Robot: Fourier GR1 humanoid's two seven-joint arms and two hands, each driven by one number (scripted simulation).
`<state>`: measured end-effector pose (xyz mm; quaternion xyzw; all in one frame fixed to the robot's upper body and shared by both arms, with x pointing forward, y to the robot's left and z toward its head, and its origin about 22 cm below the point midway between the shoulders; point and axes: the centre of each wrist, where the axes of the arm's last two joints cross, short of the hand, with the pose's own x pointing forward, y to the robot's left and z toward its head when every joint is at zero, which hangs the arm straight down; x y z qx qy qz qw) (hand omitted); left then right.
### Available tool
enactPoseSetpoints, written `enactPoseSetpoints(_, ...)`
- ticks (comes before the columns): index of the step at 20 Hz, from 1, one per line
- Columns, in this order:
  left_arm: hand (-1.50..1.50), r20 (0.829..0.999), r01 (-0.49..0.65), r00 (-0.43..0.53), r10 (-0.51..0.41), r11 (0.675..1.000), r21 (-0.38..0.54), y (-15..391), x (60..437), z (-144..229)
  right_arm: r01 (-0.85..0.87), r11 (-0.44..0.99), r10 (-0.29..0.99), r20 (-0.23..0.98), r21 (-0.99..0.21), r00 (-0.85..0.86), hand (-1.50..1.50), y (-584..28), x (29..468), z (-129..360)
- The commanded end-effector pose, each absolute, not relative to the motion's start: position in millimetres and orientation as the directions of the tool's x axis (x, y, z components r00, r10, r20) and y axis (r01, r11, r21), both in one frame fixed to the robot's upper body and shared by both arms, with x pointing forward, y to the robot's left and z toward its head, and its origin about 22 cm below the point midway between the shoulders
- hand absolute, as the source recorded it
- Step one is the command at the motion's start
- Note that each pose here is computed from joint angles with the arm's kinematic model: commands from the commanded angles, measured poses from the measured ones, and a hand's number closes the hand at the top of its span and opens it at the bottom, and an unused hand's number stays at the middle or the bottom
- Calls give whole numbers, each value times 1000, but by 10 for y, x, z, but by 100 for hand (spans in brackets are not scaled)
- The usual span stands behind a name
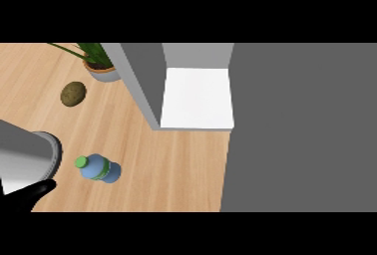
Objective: Pick up the bottled water, place it into the cabinet and close the cabinet
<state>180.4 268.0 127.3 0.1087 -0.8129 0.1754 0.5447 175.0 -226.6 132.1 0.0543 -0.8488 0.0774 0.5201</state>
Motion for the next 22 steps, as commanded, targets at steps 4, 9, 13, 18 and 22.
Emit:
enactPoseSetpoints(4, -150, 932, -478, -345, 110, 834, -275, 2600, 1276, 1643, -283, 959, -94, 901, -33, -424, -150, -2159, 1275, 1553)
enactPoseSetpoints(9, -150, 935, -494, -342, 98, 827, -267, 2542, 991, 1839, -290, 957, -120, 900, -8, -419, -150, -1907, 1158, 1660)
enactPoseSetpoints(13, -150, 934, -498, -342, 100, 824, -270, 2492, 871, 1965, -291, 957, -116, 909, -7, -400, -150, -1847, 1068, 1726)
enactPoseSetpoints(18, -150, 945, -499, -306, 118, 825, -265, 2550, 832, 2004, -272, 962, -111, 906, -5, -408, -150, -1742, 1039, 1703)
enactPoseSetpoints(22, -150, 949, -501, -292, 116, 827, -255, 2531, 839, 2023, -257, 966, -109, 912, 4, -395, -150, -1800, 996, 1788)
